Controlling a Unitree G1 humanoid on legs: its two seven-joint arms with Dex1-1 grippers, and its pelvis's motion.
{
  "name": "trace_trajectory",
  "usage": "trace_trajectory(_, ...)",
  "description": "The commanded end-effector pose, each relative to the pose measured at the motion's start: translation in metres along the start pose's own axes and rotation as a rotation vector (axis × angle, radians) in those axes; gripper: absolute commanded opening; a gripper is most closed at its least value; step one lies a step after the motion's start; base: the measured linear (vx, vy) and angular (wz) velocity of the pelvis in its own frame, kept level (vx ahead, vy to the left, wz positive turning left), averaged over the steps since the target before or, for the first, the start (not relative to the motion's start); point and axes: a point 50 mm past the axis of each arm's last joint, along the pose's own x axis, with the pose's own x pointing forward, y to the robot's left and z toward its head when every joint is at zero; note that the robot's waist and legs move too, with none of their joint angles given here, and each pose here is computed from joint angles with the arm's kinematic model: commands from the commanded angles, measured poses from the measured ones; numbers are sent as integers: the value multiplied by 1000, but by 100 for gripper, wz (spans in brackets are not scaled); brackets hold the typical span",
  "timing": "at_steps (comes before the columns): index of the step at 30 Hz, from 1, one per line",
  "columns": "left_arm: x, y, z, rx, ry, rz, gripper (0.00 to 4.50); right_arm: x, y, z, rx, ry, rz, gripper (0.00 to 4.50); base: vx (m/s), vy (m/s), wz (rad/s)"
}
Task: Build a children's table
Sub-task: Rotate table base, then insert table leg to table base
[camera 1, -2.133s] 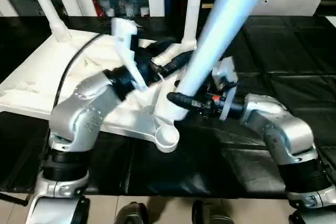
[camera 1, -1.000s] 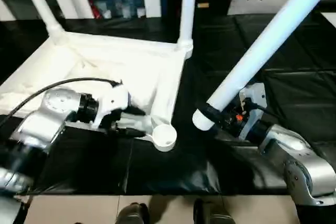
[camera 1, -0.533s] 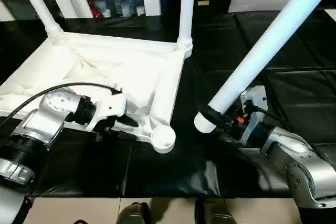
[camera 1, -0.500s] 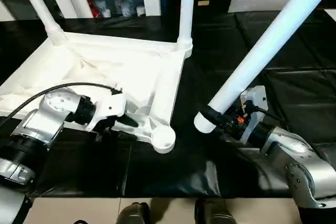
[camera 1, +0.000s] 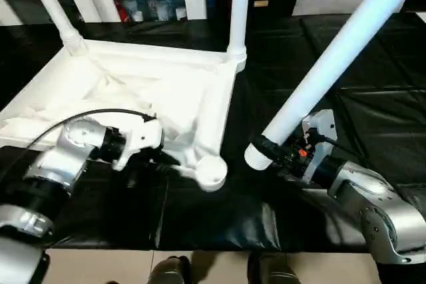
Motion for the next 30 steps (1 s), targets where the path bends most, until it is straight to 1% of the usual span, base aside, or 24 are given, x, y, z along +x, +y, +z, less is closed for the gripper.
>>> trace_trajectory(1,3,6,3,-79,-53,119,39,4,3,13,-43,-24,-12,190,0,0,0)
trace_trajectory(2,9,9,5,-113,-64,175,35,5,0,15,-58,-18,-37,190,0,0,0)
trace_trajectory(3,9,9,5,-113,-64,175,29,5,0,15,-58,-18,-37,190,0,0,0)
trace_trajectory(4,18,10,7,-125,-58,218,19,8,0,19,-64,-24,-49,190,0,0,0)
trace_trajectory(5,25,9,9,-116,-47,238,19,9,1,23,-65,-35,-45,190,0,0,0)
trace_trajectory(6,28,9,10,-104,-43,245,19,10,1,25,-87,-49,-52,190,0,0,0)
trace_trajectory(7,29,9,10,-99,-40,247,9,11,1,27,-98,-61,-57,190,0,0,0)
trace_trajectory(8,34,7,12,-79,-31,248,1,13,1,31,-135,-104,-78,190,0,0,0)
trace_trajectory(9,35,6,14,-64,-27,245,1,14,1,32,-133,-96,-89,190,0,0,0)
trace_trajectory(10,37,4,16,-39,-22,236,1,14,-1,30,-106,-48,-114,190,0,0,0)
trace_trajectory(11,39,1,18,-6,-20,214,0,15,-3,30,-89,-23,-139,190,0,0,0)
trace_trajectory(14,41,-3,22,50,-16,182,0,18,-4,34,-92,-26,-149,190,0,0,0)
trace_trajectory(16,41,-6,21,90,16,168,0,22,0,38,-137,-44,-73,190,0,0,0)
trace_trajectory(17,41,-6,20,92,22,174,0,23,3,40,-156,-50,-43,190,0,0,0)
trace_trajectory(19,40,-5,21,73,4,200,0,23,4,38,-154,-41,-40,190,0,0,0)
trace_trajectory(21,39,-4,20,79,14,229,0,23,5,38,-155,-36,-30,190,0,0,0)
trace_trajectory(22,37,-3,21,46,-4,238,0,24,7,37,-154,-34,-20,190,0,0,0)
trace_trajectory(23,34,-3,20,2,-30,251,43,24,9,38,-156,-36,-2,190,0,0,0)
trace_trajectory(24,34,-3,20,-4,-33,254,43,25,9,38,-157,-37,1,190,0,0,0)
trace_trajectory(25,31,-3,19,-10,-37,264,54,25,11,38,-159,-40,13,190,0,0,0)
trace_trajectory(26,28,-4,14,-7,-14,276,60,27,12,38,-160,-50,27,190,0,0,0)
trace_trajectory(27,28,-4,14,-7,-13,276,64,27,12,38,-160,-51,28,190,0,0,0)
trace_trajectory(28,25,-6,9,0,19,265,66,28,13,39,-158,-60,39,190,0,0,0)
trace_trajectory(30,24,-6,7,-2,28,266,66,28,13,39,-157,-62,43,190,0,0,0)
